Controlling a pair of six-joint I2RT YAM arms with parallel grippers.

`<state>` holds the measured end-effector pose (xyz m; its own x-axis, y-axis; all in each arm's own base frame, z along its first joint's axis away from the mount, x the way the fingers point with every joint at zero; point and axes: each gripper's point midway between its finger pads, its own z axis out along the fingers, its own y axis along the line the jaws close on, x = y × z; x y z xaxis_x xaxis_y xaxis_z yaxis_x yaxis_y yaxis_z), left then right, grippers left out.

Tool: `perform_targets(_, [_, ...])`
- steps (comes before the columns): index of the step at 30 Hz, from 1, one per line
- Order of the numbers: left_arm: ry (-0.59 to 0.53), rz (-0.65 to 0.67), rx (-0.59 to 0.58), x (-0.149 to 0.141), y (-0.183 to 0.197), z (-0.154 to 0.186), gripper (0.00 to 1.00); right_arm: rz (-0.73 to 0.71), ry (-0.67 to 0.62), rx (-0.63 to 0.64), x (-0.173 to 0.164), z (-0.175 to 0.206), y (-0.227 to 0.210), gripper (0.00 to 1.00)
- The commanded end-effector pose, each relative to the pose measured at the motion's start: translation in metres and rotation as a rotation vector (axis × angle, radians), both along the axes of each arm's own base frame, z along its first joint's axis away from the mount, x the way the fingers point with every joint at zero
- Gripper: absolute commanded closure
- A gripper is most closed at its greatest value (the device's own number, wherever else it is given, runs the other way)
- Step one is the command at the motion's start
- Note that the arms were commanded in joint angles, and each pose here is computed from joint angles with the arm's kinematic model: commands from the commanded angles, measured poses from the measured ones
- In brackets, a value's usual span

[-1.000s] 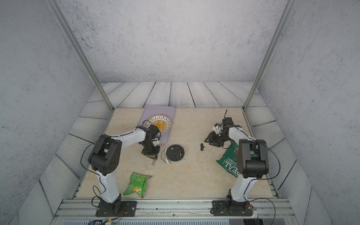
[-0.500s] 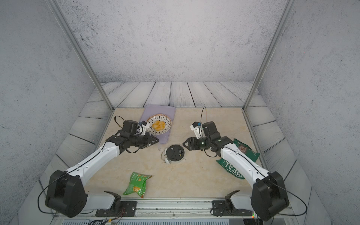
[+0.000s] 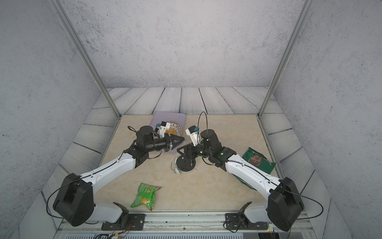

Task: Remove the battery from the alarm
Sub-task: Pick up the screwdriver from the center of the board, then adjust the alarm at the center of the board.

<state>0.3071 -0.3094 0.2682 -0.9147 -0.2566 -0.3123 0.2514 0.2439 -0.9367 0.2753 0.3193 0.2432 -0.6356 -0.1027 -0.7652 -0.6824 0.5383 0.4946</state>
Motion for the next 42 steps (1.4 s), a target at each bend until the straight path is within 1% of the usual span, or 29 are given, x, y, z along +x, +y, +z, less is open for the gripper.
perform_targets(1, [-0.028, -0.003, -0.071, -0.003, -0.003, 0.016, 1.00, -0.047, -0.092, -0.009, 0.013, 0.012, -0.004, 0.47])
perform_targets(3, [-0.009, 0.003, -0.085, -0.002, -0.003, 0.014, 1.00, -0.059, -0.110, 0.000, 0.013, 0.016, -0.006, 0.53])
perform_targets(6, [-0.005, -0.026, -0.095, -0.007, -0.009, 0.013, 1.00, -0.066, -0.119, 0.001, 0.014, 0.018, -0.008, 0.61])
perform_targets(10, [0.004, -0.045, -0.103, -0.011, -0.012, 0.009, 1.00, -0.119, -0.141, -0.013, 0.019, 0.020, -0.015, 0.66])
perform_targets(11, [0.005, -0.050, -0.116, -0.011, -0.012, 0.009, 1.00, -0.127, -0.148, -0.014, 0.020, 0.021, -0.017, 0.68])
perform_targets(16, [0.026, -0.098, -0.168, -0.014, -0.018, 0.006, 1.00, -0.120, -0.172, -0.039, 0.019, 0.020, -0.021, 0.85])
perform_targets(19, [0.044, -0.112, -0.188, -0.014, -0.020, 0.001, 1.00, -0.119, -0.198, -0.050, 0.018, 0.022, -0.026, 0.98])
perform_targets(20, [0.048, -0.113, -0.184, -0.012, -0.020, -0.001, 1.00, -0.112, -0.208, -0.060, 0.017, 0.023, -0.027, 1.00])
perform_targets(21, [0.055, -0.108, -0.173, -0.010, -0.018, -0.004, 0.99, -0.104, -0.215, -0.081, 0.016, 0.021, -0.029, 1.00])
perform_targets(22, [0.049, -0.096, -0.163, -0.006, -0.014, -0.004, 0.92, -0.087, -0.215, -0.115, 0.013, 0.017, -0.030, 1.00])
perform_targets(24, [0.029, -0.076, -0.114, 0.001, -0.002, -0.005, 0.73, -0.049, -0.194, -0.214, 0.007, 0.003, -0.036, 1.00])
perform_targets(25, [0.041, -0.070, -0.037, 0.001, 0.006, -0.013, 0.62, -0.035, -0.163, -0.315, 0.002, -0.013, -0.047, 1.00])
perform_targets(27, [0.021, -0.036, 0.128, 0.004, 0.027, -0.027, 0.54, -0.004, -0.114, -0.439, -0.010, -0.029, -0.064, 1.00])
perform_targets(29, [-0.039, -0.005, 0.321, 0.005, 0.048, -0.041, 0.44, 0.027, -0.055, -0.530, -0.024, -0.041, -0.079, 1.00])
perform_targets(30, [-0.067, -0.004, 0.410, 0.006, 0.056, -0.049, 0.41, 0.028, 0.000, -0.578, -0.033, -0.049, -0.089, 1.00])
perform_targets(31, [-0.102, -0.015, 0.485, 0.009, 0.061, -0.056, 0.39, 0.030, 0.046, -0.610, -0.041, -0.053, -0.096, 1.00])
perform_targets(32, [-0.101, -0.035, 0.548, 0.011, 0.064, -0.068, 0.38, 0.035, 0.091, -0.630, -0.049, -0.057, -0.101, 1.00])
perform_targets(34, [-0.096, -0.088, 0.628, 0.018, 0.064, -0.090, 0.36, 0.042, 0.194, -0.666, -0.063, -0.066, -0.108, 1.00])
perform_targets(36, [-0.081, -0.156, 0.677, 0.026, 0.056, -0.104, 0.36, 0.039, 0.294, -0.698, -0.074, -0.071, -0.113, 1.00])
perform_targets(37, [-0.050, -0.196, 0.717, 0.027, 0.054, -0.117, 0.36, 0.048, 0.353, -0.728, -0.080, -0.074, -0.116, 1.00])
perform_targets(39, [-0.050, -0.263, 0.789, 0.035, 0.045, -0.135, 0.36, 0.065, 0.460, -0.803, -0.092, -0.074, -0.124, 1.00])
perform_targets(40, [-0.044, -0.289, 0.824, 0.036, 0.042, -0.144, 0.36, 0.074, 0.499, -0.831, -0.094, -0.074, -0.125, 1.00])
perform_targets(42, [-0.032, -0.329, 0.854, 0.037, 0.034, -0.159, 0.35, 0.104, 0.560, -0.877, -0.103, -0.074, -0.128, 1.00])
